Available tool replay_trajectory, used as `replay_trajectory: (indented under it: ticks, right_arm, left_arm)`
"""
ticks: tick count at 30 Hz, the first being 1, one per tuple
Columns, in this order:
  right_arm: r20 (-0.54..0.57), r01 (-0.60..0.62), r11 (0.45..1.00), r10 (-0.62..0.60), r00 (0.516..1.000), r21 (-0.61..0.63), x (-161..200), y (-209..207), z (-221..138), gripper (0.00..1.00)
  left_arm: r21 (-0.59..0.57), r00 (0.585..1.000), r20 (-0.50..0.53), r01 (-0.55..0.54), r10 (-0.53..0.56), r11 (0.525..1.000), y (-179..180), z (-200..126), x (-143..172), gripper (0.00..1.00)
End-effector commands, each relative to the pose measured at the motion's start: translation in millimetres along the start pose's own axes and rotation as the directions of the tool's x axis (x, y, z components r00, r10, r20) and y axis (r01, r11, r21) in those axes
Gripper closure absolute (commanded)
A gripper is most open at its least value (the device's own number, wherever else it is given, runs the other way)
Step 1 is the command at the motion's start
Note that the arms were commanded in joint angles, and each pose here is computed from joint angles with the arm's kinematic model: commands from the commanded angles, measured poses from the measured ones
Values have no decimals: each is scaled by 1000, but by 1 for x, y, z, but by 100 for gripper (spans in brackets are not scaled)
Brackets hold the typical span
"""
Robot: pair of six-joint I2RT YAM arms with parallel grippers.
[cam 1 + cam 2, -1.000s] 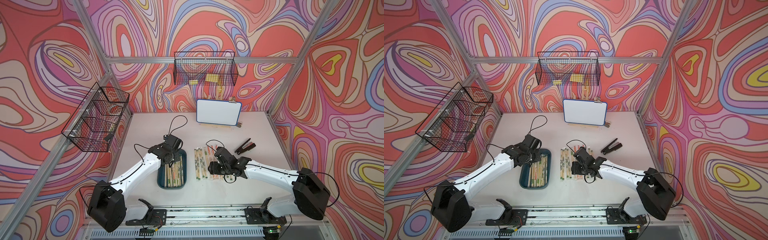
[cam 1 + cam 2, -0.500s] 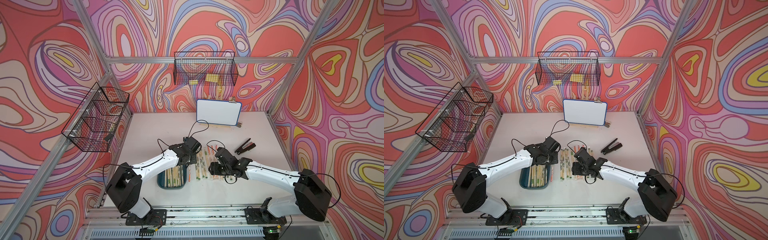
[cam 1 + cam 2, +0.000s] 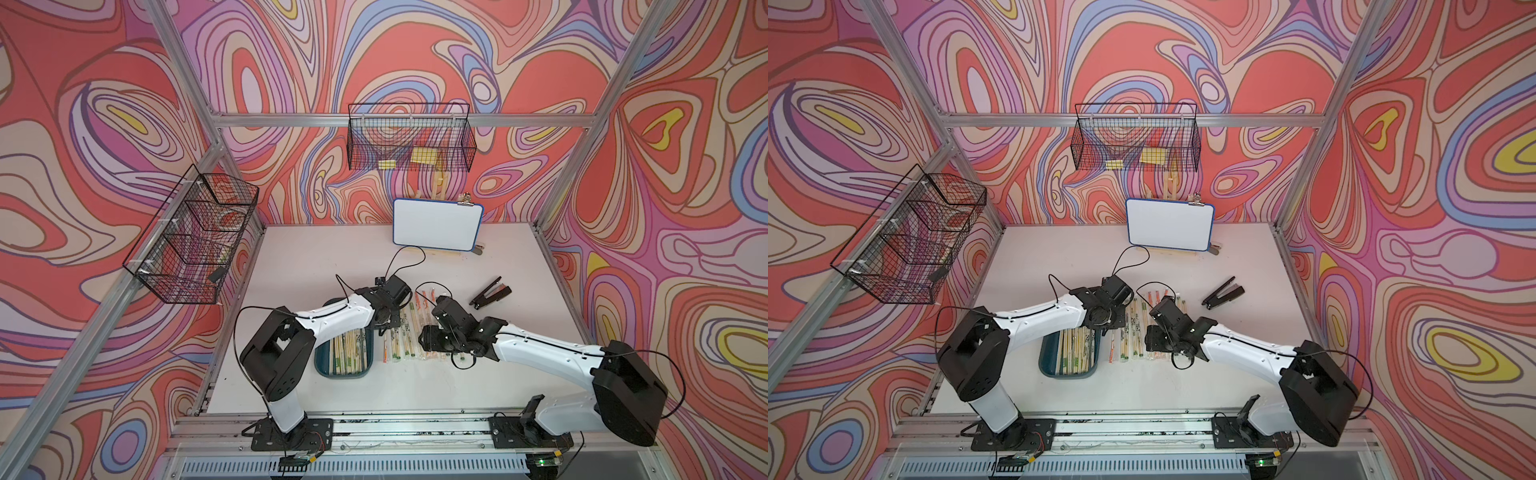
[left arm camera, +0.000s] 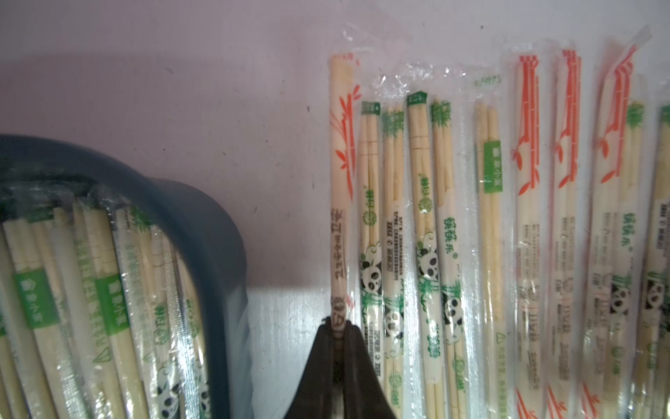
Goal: Take the paired disposable chopsticks out of the storage box
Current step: Place the paired disposable chopsticks at the center of the board.
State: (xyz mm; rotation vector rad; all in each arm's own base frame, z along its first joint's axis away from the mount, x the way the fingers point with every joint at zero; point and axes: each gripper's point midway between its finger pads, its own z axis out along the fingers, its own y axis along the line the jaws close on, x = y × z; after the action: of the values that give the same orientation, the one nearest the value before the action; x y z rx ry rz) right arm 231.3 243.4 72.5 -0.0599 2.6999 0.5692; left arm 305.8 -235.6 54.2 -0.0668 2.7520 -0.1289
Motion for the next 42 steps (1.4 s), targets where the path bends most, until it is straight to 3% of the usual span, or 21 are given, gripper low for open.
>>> replay_trajectory:
  ticks: [1,7,10,13,16,28,42]
  right_arm:
    - [12,-7,1000,7,1000,0,-3,0,-4,36]
    - [14,-6,1000,6,1000,0,-4,1,-7,36]
    - [14,-6,1000,6,1000,1,-4,1,-7,36]
    - [10,-8,1000,8,1000,-3,-3,2,-5,36]
    - [11,-8,1000,8,1000,-3,-4,2,-5,36]
    - [5,-9,1000,9,1000,-15,-5,6,-3,36]
    - [-3,-9,999,8,1000,-41,-9,15,0,36]
  left_arm:
    - [-7,1000,23,-4,4,1000,-6,6,-10,98]
    - [-24,1000,10,-5,6,1000,-7,17,-9,94]
    - [-28,1000,7,-10,10,1000,-6,18,-8,84]
    - [-18,1000,10,-16,16,1000,-9,15,-10,67]
    - [-12,1000,19,-24,24,1000,-10,10,-13,62]
    - [15,991,128,-30,28,999,-1,-43,-34,61]
    - [-81,990,132,62,-51,995,88,-66,-7,68]
